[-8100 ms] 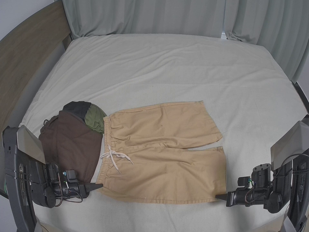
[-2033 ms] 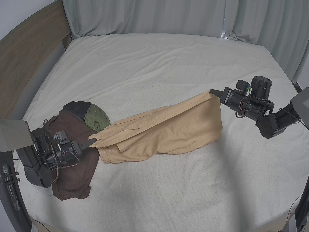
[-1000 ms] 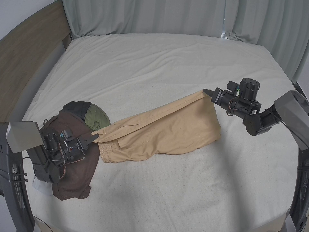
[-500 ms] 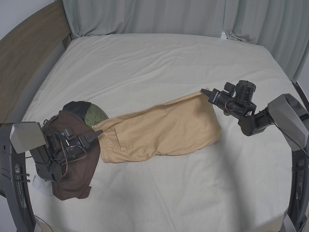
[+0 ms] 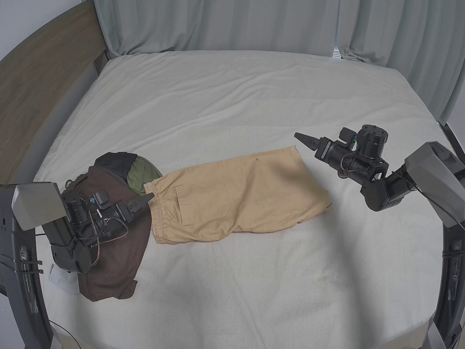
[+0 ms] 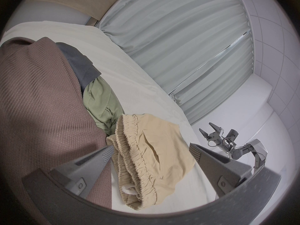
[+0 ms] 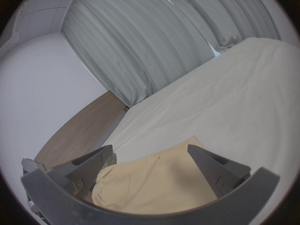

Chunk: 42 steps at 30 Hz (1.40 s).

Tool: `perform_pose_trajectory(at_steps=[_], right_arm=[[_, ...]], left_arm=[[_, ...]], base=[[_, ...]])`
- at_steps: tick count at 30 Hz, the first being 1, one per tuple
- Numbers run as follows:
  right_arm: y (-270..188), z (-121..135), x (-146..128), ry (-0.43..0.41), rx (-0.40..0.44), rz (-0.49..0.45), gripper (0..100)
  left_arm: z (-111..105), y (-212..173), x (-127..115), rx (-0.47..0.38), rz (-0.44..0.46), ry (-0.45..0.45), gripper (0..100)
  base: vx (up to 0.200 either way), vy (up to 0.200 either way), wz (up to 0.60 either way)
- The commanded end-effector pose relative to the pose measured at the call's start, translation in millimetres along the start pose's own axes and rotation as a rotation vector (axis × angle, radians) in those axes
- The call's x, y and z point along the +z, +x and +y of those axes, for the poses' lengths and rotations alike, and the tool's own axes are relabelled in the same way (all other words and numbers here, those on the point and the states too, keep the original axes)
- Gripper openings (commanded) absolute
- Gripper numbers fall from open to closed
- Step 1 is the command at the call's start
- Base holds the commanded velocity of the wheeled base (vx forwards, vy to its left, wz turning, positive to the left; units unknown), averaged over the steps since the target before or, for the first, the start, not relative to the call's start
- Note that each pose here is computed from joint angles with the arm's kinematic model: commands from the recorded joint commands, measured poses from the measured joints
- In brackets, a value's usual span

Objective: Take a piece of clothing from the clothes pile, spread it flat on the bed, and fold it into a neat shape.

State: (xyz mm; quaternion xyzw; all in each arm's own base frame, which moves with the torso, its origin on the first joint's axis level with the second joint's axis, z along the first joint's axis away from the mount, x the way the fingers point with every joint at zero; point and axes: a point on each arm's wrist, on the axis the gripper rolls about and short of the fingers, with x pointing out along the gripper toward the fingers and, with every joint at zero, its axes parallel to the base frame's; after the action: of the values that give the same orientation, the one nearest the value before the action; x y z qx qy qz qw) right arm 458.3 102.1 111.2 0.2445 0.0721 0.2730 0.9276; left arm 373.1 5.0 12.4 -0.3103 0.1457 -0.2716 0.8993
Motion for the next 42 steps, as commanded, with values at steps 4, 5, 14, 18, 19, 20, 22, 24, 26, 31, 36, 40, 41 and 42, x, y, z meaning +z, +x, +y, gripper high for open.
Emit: perform_pose_trajectory(at_steps=[4, 5, 14, 18, 19, 20, 22, 24, 26, 31, 36, 40, 41, 42], right_arm=[[-32.5, 17.9, -9.4, 0.153, -0.007, 0.057, 100], [-38.9, 22.8, -14.7, 0.168, 0.012, 0.067, 100], [-67.7, 44.7, -44.1, 0.186, 0.063, 0.134, 100], [-76.3, 49.8, -53.5, 0.212, 0.103, 0.144, 100], [-78.3, 50.4, -55.2, 0.221, 0.119, 0.146, 100], [-80.6, 50.2, -57.2, 0.228, 0.127, 0.144, 100], [-86.9, 50.2, -61.3, 0.233, 0.141, 0.143, 100], [-92.4, 50.4, -65.4, 0.235, 0.148, 0.149, 100], [-97.0, 50.5, -68.6, 0.236, 0.161, 0.155, 100], [-95.6, 58.8, -74.9, 0.237, 0.184, 0.178, 100], [-94.4, 59.9, -80.2, 0.239, 0.185, 0.192, 100], [-90.3, 51.4, -98.8, 0.252, 0.159, 0.237, 100], [-90.1, 50.6, -100.2, 0.254, 0.156, 0.240, 100], [-90.0, 49.9, -101.3, 0.255, 0.154, 0.244, 100]], left_arm=[[-16.6, -8.1, 4.5, -0.018, 0.002, 0.015, 100], [-18.3, -9.6, 2.3, -0.019, 0.012, 0.014, 100], [-18.7, -10.1, -3.7, -0.018, 0.031, 0.112, 100], [-22.3, -9.9, -4.2, -0.024, 0.033, 0.128, 100], [-24.4, -10.2, -4.1, -0.027, 0.034, 0.135, 100], [-26.8, -11.1, -4.2, -0.030, 0.036, 0.145, 100], [-29.7, -13.0, -6.9, -0.031, 0.046, 0.168, 100], [-33.5, -13.1, -7.4, -0.037, 0.048, 0.197, 100], [-36.6, -12.9, -7.2, -0.044, 0.047, 0.233, 100], [-40.8, -14.3, -10.6, -0.046, 0.055, 0.330, 100], [-40.0, -14.6, -11.9, -0.045, 0.059, 0.382, 100], [-39.7, -16.1, -11.0, -0.046, 0.055, 0.493, 100], [-38.6, -16.5, -10.9, -0.045, 0.055, 0.510, 100], [-38.4, -16.8, -10.5, -0.044, 0.053, 0.520, 100]], base=[[0.000, 0.000, 0.00], [0.000, 0.000, 0.00], [0.000, 0.000, 0.00], [0.000, 0.000, 0.00], [0.000, 0.000, 0.00], [0.000, 0.000, 0.00], [0.000, 0.000, 0.00], [0.000, 0.000, 0.00], [0.000, 0.000, 0.00], [0.000, 0.000, 0.00], [0.000, 0.000, 0.00], [0.000, 0.000, 0.00], [0.000, 0.000, 0.00], [0.000, 0.000, 0.00]])
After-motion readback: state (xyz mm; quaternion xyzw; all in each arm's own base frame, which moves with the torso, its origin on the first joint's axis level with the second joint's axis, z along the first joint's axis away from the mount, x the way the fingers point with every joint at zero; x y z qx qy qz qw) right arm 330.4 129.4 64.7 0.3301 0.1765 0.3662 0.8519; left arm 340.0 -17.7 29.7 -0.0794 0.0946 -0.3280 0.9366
